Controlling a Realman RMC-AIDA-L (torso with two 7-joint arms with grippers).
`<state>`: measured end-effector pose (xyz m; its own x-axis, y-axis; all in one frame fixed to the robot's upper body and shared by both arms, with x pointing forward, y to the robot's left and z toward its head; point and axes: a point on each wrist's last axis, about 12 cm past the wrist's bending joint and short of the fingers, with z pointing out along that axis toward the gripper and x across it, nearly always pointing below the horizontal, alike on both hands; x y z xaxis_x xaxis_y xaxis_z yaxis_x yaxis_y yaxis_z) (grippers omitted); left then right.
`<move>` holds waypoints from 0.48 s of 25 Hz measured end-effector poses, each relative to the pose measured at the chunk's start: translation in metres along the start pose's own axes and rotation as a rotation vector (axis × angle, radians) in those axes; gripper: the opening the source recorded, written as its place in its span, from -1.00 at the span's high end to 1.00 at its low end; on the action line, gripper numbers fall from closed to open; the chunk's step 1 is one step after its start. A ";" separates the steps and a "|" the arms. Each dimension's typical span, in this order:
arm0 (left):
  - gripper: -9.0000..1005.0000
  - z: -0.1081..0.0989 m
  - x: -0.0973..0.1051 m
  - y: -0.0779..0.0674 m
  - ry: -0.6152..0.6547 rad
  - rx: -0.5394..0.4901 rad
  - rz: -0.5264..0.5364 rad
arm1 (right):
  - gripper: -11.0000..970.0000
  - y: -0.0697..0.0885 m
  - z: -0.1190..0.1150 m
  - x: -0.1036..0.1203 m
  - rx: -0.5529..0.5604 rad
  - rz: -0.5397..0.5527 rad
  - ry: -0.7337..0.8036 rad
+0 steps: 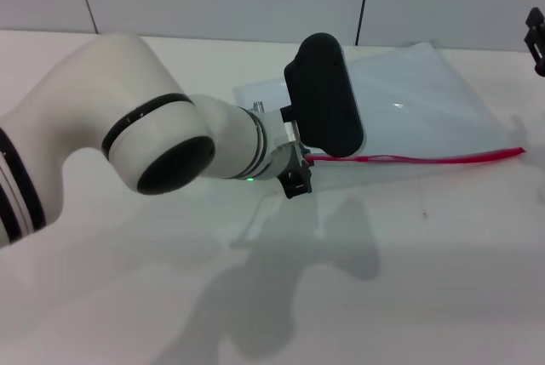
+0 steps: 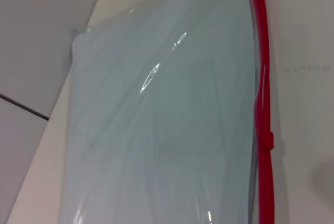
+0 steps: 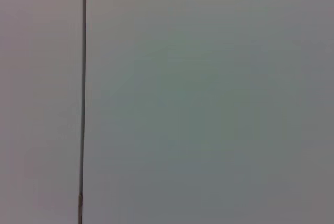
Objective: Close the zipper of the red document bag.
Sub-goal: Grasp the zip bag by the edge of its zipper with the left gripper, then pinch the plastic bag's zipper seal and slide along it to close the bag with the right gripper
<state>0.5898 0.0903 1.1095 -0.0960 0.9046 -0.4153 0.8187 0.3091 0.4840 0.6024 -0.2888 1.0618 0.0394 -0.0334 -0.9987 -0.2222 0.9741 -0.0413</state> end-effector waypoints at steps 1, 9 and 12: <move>0.87 0.000 0.000 0.000 -0.004 -0.002 -0.003 | -0.07 0.000 0.000 0.000 -0.002 -0.001 0.000; 0.87 -0.012 0.000 0.003 -0.083 -0.050 -0.059 | -0.07 0.008 0.003 -0.007 -0.122 0.068 -0.023; 0.87 -0.022 0.000 0.007 -0.136 -0.089 -0.084 | -0.07 0.009 0.005 -0.019 -0.218 0.085 -0.059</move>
<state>0.5826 0.0988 1.1298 -0.0798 0.8283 -0.5546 0.7572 0.4122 0.5066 0.6041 -0.2781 1.0803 0.0669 0.0660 -0.9956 -0.4317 0.9015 0.0307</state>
